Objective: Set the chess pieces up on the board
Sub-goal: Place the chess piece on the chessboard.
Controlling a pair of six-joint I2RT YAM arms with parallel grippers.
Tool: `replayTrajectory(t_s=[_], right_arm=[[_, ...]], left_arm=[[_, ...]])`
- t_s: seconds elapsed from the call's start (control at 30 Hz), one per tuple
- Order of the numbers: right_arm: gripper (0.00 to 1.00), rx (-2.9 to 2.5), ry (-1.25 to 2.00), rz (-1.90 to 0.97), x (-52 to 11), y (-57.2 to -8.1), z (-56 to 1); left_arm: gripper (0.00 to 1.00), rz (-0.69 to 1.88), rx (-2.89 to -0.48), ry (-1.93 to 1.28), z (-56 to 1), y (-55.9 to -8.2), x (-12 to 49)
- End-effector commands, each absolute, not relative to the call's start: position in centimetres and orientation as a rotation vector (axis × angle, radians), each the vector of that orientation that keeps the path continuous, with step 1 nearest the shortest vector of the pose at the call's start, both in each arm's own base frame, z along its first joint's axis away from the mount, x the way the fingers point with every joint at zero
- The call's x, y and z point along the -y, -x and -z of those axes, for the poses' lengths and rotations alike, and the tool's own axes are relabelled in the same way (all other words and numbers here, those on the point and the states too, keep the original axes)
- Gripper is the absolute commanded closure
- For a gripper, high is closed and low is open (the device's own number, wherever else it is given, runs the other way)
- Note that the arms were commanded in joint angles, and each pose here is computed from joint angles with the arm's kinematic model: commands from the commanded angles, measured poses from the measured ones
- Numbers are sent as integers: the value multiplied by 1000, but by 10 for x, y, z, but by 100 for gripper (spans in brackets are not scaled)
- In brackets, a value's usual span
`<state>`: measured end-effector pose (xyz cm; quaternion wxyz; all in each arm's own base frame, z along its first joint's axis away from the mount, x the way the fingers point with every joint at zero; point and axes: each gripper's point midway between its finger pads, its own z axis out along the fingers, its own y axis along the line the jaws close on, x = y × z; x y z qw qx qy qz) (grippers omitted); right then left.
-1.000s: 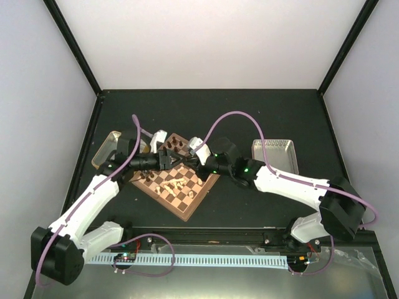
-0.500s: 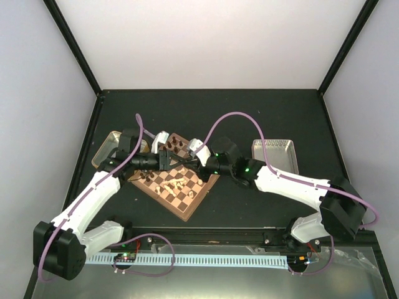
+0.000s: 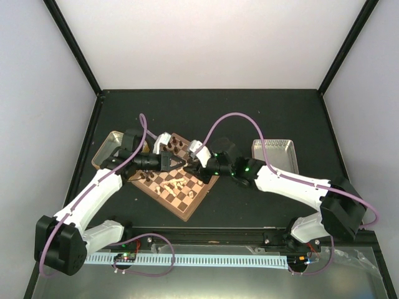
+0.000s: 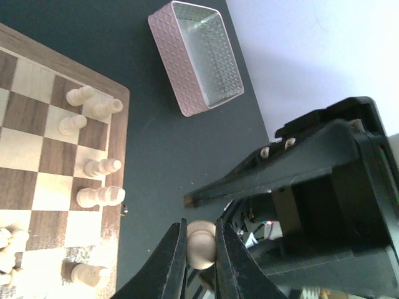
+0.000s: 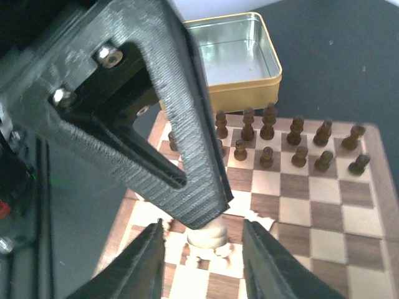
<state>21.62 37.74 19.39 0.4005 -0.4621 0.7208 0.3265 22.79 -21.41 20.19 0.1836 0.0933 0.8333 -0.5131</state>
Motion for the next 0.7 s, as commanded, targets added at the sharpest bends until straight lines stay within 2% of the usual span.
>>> replayTrajectory(t_s=[0.0,0.07,0.17,0.47,0.67], right_arm=[[55,-1923,1013,-815,-369,-233,-202],[46,-1975,916,-816,-356,-237,-197],[42,-2047,706,-760,-327,-249,-194],[41,-2282,105,-488,-242,-274,-167],[40,-2360,-155,-449,-208,-279,-147]], left_arm=[[96,1333,-2342,-263,-201,-237,208],[96,1222,-2362,-231,-190,-243,201],[96,1036,-2380,-207,-178,-252,196],[96,668,-2432,-322,-136,-265,224],[95,571,-2492,-448,-108,-268,250]])
